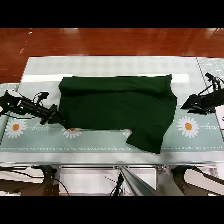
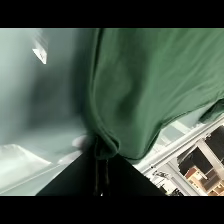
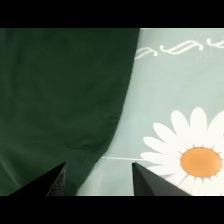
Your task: Fold the shirts.
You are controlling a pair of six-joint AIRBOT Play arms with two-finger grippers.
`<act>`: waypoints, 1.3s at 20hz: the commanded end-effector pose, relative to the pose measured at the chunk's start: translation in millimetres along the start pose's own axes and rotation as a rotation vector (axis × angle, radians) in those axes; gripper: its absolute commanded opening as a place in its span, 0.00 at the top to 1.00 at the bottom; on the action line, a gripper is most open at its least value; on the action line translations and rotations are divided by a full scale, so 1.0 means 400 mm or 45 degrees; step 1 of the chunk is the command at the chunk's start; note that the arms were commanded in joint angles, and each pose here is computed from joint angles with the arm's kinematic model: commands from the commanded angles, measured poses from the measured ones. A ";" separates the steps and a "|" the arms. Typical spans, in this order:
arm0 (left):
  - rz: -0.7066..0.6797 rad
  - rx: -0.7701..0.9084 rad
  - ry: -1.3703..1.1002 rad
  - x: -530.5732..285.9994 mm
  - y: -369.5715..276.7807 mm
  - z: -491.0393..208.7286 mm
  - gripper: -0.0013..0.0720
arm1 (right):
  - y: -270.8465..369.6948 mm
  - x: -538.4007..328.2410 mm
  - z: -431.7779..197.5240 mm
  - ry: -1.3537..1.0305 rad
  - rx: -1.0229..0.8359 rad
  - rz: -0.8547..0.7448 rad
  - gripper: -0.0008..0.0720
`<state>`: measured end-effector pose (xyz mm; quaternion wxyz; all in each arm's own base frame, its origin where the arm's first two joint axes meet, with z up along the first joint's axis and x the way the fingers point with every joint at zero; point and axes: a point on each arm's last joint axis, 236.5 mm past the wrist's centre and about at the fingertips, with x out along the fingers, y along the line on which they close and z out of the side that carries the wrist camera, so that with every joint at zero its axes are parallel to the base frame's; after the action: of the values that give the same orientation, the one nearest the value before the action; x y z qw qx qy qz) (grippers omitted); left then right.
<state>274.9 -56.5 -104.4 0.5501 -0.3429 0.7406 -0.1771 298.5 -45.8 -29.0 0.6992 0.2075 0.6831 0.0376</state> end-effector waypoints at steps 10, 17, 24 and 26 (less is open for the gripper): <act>-0.050 0.016 -0.024 -0.038 -0.009 -0.010 0.95 | 0.043 0.186 -0.156 0.016 0.230 0.277 0.29; -0.040 0.015 -0.058 -0.042 -0.003 0.004 0.95 | 0.071 0.253 -0.156 -0.064 0.366 0.349 0.40; -0.024 0.141 -0.178 -0.116 -0.053 0.055 0.95 | 0.184 0.142 -0.028 -0.177 0.030 0.360 0.95; -0.040 0.279 -0.290 -0.196 -0.127 0.097 0.95 | 0.222 0.015 0.101 -0.373 -0.063 0.356 0.95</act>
<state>311.6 -36.3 -65.2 0.6182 -0.3306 0.6850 -0.1983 310.5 35.1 -60.7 0.7335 0.3165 0.5938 0.0961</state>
